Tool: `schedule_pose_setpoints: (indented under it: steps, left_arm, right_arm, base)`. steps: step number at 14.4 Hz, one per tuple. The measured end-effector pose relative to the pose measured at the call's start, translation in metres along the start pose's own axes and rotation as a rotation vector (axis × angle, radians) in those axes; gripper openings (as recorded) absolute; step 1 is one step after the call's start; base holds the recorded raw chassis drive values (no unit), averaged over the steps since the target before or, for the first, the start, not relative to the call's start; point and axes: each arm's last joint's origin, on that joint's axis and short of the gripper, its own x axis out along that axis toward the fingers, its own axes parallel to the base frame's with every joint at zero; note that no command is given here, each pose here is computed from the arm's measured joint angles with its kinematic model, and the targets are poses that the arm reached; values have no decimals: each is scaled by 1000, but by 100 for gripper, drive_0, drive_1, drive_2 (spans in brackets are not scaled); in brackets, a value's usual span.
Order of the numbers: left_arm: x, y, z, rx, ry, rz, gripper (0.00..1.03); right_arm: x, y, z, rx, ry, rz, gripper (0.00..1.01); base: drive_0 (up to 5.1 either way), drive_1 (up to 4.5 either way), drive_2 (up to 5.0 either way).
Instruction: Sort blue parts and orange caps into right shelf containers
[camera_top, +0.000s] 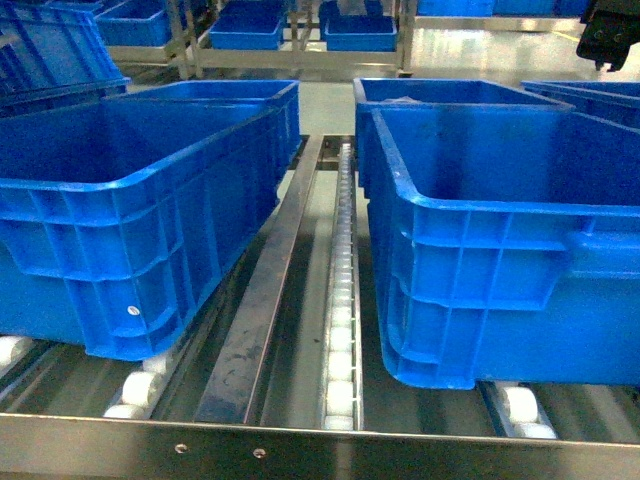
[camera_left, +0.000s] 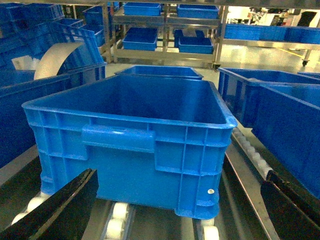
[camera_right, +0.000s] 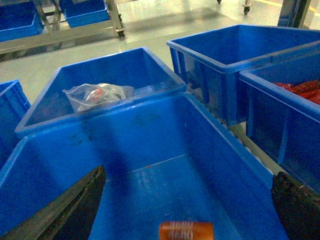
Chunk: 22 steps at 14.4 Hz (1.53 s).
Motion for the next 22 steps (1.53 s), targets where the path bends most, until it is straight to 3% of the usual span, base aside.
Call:
schedule_pose_setpoints:
  steps: [1,2,4,8,11,15,17,19,20,22]
  left_arm:
    - [0,0,0,0,0,0,98]
    - [0,0,0,0,0,0,98]
    - [0,0,0,0,0,0,98]
    - [0,0,0,0,0,0,98]
    - [0,0,0,0,0,0,98]
    - [0,0,0,0,0,0,98]
    - [0,0,0,0,0,0,98]
    - [0,0,0,0,0,0,98]
    - [0,0,0,0,0,0,98]
    - [0,0,0,0,0,0,98]
  right_arm:
    - [0,0,-1,0,16,-23,98]
    - [-1,-1,-2,1,33,-105,98]
    - [-6,-7,-2,22,18,-185,98]
    - [-28,-24,14,73,-58,-255,98]
    - [-51,-34,17,64,-91,-311,98]
    - [-92,-36,26,57,-153,-376,98]
    - [-116,-39,24,40,-156,-427,98]
    - [-143,-47,29,52,-193,-503,98]
    - [-156,-49,34,75,-225,-529,98]
    - [-183,-51,40,88,-261,-583,98]
  base:
    - [0,0,0]
    - [0,0,0]
    - [0,0,0]
    - [0,0,0]
    - [0,0,0]
    - [0,0,0]
    - [0,0,0]
    - [0,0,0]
    - [0,0,0]
    - [0,0,0]
